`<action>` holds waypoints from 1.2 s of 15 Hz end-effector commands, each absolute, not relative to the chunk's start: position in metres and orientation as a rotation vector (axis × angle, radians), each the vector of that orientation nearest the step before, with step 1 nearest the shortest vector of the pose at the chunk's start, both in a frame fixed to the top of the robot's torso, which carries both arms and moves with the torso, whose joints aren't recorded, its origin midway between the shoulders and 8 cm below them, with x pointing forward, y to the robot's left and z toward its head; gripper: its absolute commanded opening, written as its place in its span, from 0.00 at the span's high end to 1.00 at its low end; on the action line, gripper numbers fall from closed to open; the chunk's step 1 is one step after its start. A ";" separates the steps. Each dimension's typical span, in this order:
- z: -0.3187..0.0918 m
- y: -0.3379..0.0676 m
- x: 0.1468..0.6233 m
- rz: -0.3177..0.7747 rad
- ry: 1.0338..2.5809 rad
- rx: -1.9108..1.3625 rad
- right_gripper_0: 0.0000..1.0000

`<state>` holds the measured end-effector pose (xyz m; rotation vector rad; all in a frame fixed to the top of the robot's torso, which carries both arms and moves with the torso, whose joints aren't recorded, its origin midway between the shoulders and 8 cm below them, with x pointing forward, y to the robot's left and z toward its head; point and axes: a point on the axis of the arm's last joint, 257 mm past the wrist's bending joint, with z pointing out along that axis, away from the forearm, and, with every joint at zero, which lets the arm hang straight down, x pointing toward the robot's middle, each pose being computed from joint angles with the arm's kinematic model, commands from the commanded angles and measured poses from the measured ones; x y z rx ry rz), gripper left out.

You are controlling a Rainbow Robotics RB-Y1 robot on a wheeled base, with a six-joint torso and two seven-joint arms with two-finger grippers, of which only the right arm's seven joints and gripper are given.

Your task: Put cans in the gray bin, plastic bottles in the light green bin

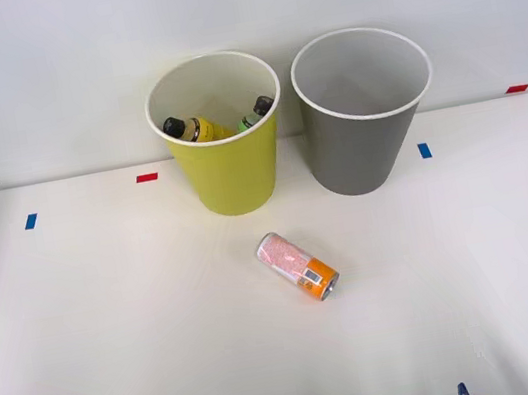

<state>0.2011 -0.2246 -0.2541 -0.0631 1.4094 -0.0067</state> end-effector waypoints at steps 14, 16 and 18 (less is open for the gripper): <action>-0.254 -0.225 0.201 -0.007 1.409 -0.063 0.00; -0.254 -0.225 0.201 -0.007 1.409 -0.063 0.00; -0.254 -0.225 0.201 -0.007 1.409 -0.063 0.00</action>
